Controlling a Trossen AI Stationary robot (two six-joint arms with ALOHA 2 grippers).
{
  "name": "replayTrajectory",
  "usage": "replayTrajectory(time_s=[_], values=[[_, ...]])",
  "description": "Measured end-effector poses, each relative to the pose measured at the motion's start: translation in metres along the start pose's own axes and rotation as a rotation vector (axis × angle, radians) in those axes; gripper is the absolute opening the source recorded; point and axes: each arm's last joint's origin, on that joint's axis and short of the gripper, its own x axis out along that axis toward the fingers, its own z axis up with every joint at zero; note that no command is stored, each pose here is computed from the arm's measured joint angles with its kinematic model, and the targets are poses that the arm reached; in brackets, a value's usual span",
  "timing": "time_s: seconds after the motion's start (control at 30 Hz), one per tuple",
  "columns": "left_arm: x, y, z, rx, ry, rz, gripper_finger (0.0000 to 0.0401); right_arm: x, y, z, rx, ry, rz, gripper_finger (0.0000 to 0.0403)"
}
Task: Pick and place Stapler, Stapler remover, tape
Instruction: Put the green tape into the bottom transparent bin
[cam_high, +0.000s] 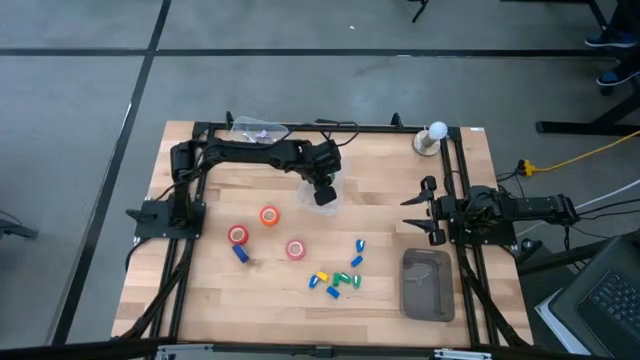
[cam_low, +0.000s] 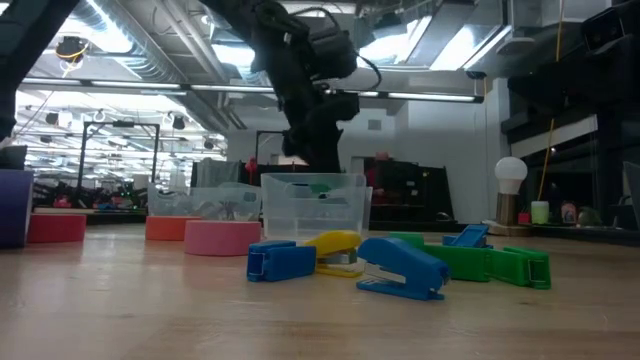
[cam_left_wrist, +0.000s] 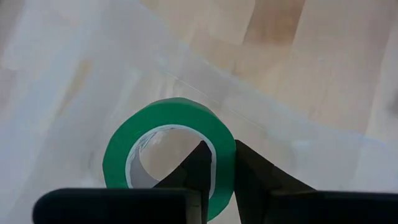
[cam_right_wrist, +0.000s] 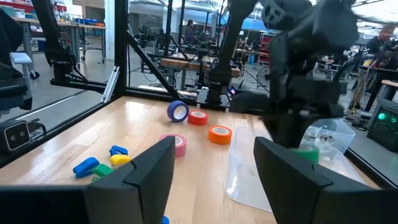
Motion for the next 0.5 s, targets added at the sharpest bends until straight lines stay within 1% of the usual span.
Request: replayTrajectory(time_s=[0.13,0.23,0.4,0.5], values=[[0.017,0.0,-0.006,-0.015,0.057,-0.027,0.0045,0.0,0.0,0.0,0.0,0.0,0.0,0.0225],[0.025,0.001,-0.011,-0.019,0.099,-0.022,0.0045,0.0,0.0,0.0,0.0,0.0,0.0,0.0225],[0.025,0.0,-0.009,-0.02,0.084,-0.02,0.0048,0.0,0.0,0.0,0.0,0.0,0.0,0.0225],[0.024,0.0,-0.009,-0.027,0.082,-0.018,0.0056,0.0,0.0,0.0,0.0,0.0,0.0,0.0225]])
